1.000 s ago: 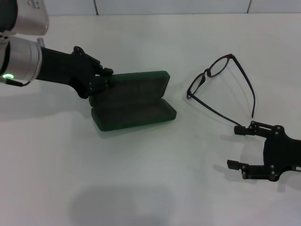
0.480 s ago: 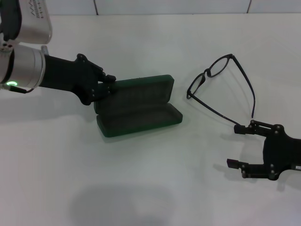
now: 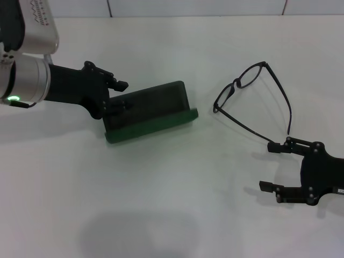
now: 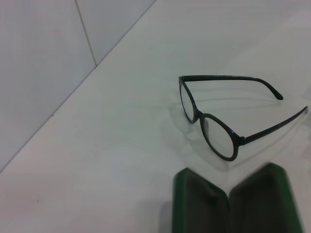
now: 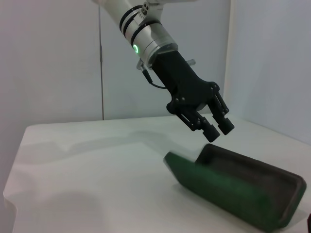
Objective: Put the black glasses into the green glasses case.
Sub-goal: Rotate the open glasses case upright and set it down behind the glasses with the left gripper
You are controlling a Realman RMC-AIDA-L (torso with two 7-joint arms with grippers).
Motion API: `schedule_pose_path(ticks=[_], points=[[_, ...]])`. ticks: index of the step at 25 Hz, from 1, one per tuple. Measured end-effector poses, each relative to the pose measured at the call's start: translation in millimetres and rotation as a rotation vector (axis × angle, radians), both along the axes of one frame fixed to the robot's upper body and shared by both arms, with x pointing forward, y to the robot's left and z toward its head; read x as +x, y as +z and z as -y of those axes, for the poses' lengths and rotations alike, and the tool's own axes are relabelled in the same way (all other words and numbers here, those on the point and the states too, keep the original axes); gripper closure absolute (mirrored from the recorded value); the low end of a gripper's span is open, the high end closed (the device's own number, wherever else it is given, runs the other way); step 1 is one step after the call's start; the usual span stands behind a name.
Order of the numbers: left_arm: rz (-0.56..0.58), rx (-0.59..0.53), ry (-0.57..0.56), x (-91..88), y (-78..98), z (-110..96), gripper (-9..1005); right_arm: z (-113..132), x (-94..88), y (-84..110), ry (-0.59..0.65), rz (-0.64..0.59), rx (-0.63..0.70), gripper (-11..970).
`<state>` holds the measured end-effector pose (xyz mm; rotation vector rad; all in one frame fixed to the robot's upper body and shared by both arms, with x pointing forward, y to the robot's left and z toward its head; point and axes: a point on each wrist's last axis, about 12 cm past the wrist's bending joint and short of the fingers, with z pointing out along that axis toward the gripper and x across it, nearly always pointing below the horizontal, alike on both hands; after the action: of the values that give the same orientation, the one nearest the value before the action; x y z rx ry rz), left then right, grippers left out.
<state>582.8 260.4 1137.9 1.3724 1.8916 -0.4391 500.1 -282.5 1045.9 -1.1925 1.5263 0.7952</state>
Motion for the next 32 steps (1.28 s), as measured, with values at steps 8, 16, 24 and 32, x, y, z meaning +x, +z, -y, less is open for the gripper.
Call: schedule_pose_path(ticks=[8, 16, 24, 32], points=[[-0.005, 0.005, -0.006, -1.7, -2.1, 0.5, 564, -0.1, 0.6, 0.0, -0.001, 0.001, -0.002, 144], [-0.016, -0.008, -0.036, -10.4, -3.0, -2.1, 516, 0.0, 0.9, 0.0, -0.003, 0.001, -0.003, 144], [-0.03, -0.135, -0.066, -34.1, 0.3, -11.1, 517, 1.8, 0.3, -0.4, -0.012, 0.0, -0.003, 144], [-0.139, -0.178, -0.064, -58.5, -15.8, -20.1, 517, 2.8, 0.0, -0.5, -0.021, 0.001, 0.001, 144]])
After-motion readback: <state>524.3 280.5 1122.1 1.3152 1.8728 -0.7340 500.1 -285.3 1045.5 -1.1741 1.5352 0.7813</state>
